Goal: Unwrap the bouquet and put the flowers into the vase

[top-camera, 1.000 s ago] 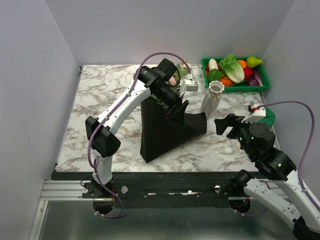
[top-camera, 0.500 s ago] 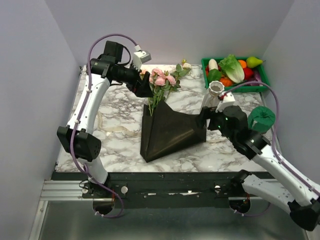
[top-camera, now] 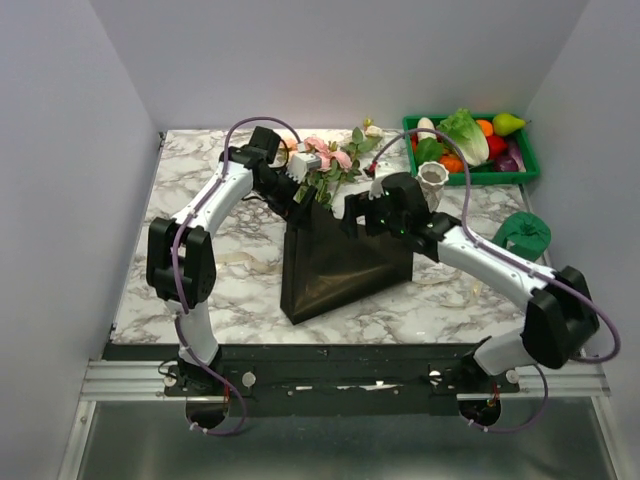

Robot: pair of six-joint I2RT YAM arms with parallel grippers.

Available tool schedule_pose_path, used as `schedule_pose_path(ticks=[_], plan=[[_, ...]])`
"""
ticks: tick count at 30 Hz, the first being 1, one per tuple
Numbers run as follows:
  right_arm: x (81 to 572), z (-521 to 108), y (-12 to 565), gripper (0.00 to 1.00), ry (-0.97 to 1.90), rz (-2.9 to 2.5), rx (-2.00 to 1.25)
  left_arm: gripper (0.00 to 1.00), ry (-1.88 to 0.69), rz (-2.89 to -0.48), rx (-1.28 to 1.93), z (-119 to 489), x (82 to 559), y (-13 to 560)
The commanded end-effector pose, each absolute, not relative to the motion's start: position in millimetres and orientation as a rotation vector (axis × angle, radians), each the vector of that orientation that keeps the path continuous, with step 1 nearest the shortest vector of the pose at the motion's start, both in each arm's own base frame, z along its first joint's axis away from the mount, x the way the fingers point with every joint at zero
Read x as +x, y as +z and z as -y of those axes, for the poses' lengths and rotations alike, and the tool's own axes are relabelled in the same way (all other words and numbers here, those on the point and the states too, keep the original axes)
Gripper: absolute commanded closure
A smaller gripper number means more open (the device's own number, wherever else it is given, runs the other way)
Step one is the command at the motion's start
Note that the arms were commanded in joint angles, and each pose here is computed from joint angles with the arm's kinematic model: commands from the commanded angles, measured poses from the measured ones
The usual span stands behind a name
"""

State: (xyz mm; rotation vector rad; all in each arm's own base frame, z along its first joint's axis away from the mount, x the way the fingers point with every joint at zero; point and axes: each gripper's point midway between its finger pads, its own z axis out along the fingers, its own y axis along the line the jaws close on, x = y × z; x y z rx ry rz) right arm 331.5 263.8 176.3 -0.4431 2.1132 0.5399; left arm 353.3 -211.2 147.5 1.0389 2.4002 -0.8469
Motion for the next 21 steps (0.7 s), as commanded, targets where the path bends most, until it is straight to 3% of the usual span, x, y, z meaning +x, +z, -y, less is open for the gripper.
schedule_pose_path(ticks=[1, 19, 21], plan=[[351.4, -301.5, 168.9, 0.00, 0.648, -2.079, -0.569, 0.01, -0.829, -2.323, 1.022, 205.7, 357.2, 160.6], [402.8, -337.3, 96.5, 0.00, 0.601, -2.184, -0.634, 0.01, -0.970, -2.181, 0.697, 115.5, 341.3, 243.9], [402.1, -341.3, 91.3, 0.05, 0.623, -2.195, -0.641, 0.01, -0.959, -2.183, 0.690, 110.8, 341.4, 245.0]])
